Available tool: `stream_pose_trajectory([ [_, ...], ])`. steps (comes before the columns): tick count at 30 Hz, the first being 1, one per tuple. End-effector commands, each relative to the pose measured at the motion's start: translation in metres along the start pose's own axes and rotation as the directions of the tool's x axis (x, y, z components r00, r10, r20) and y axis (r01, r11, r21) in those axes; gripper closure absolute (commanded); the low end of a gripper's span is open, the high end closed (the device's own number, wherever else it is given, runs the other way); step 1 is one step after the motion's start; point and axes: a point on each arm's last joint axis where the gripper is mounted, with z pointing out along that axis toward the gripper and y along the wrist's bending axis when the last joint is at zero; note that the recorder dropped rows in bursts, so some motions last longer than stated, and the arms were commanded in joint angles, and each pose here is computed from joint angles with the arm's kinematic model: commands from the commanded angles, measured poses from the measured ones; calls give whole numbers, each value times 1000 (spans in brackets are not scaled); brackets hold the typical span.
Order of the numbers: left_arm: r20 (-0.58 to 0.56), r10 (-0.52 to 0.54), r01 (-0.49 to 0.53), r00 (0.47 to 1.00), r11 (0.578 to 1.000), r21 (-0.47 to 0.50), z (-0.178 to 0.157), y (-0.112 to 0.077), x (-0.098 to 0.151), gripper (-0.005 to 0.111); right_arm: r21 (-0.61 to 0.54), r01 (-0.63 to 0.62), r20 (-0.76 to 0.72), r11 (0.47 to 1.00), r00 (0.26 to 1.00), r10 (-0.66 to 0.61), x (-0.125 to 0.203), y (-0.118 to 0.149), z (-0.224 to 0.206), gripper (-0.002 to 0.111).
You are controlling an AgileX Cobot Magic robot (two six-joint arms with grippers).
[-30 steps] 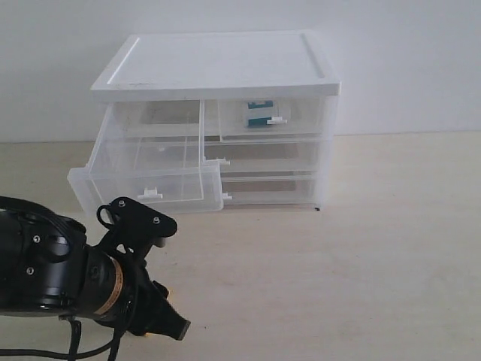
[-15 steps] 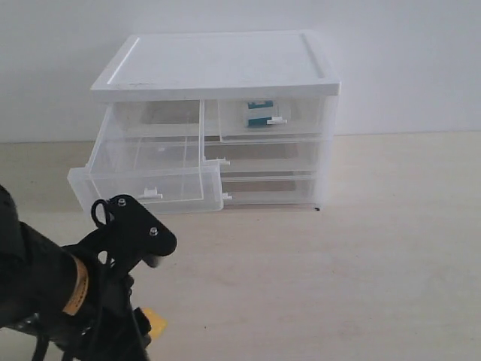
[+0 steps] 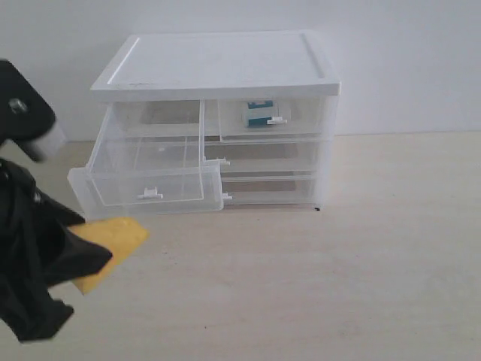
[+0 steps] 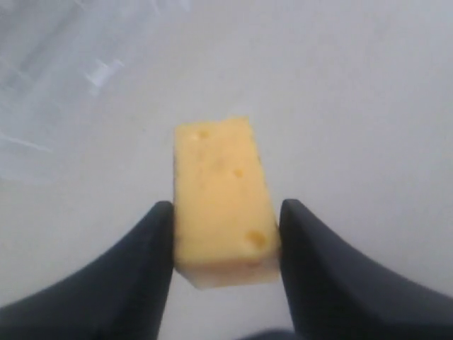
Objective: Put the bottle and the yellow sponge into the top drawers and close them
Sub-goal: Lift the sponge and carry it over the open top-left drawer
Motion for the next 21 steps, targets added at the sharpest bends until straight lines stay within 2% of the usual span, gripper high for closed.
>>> stream_pose_trajectory([
  [1, 62, -72, 79, 995, 989, -124, -10, 19, -14, 103, -2, 1, 15, 1000, 1000, -1, -1, 0, 0, 108],
  [4, 74, -87, 99, 993, 978, -183, -8, 27, -22, 103, -2, 1, 15, 1000, 1000, -1, -1, 0, 0, 108],
  [7, 87, -74, 91, 993, 975, -203, -4, 31, -36, 103, -2, 1, 15, 1000, 1000, -1, -1, 0, 0, 108],
  [11, 119, -103, 127, 988, 967, -221, 6, 42, -56, 103, -2, 1, 15, 1000, 1000, -1, -1, 0, 0, 108],
  [13, 122, -143, 170, 982, 954, -246, 20, 57, -67, 103, -2, 1, 15, 1000, 1000, -1, -1, 0, 0, 108],
  [17, 121, -163, 190, 979, 947, -260, 51, 74, -80, 103, -2, 1, 15, 1000, 1000, -1, -1, 0, 0, 108],
  [21, 131, -165, 193, 977, 953, -235, 87, 78, -91, 103, -2, 1, 15, 1000, 1000, -1, -1, 0, 0, 108],
])
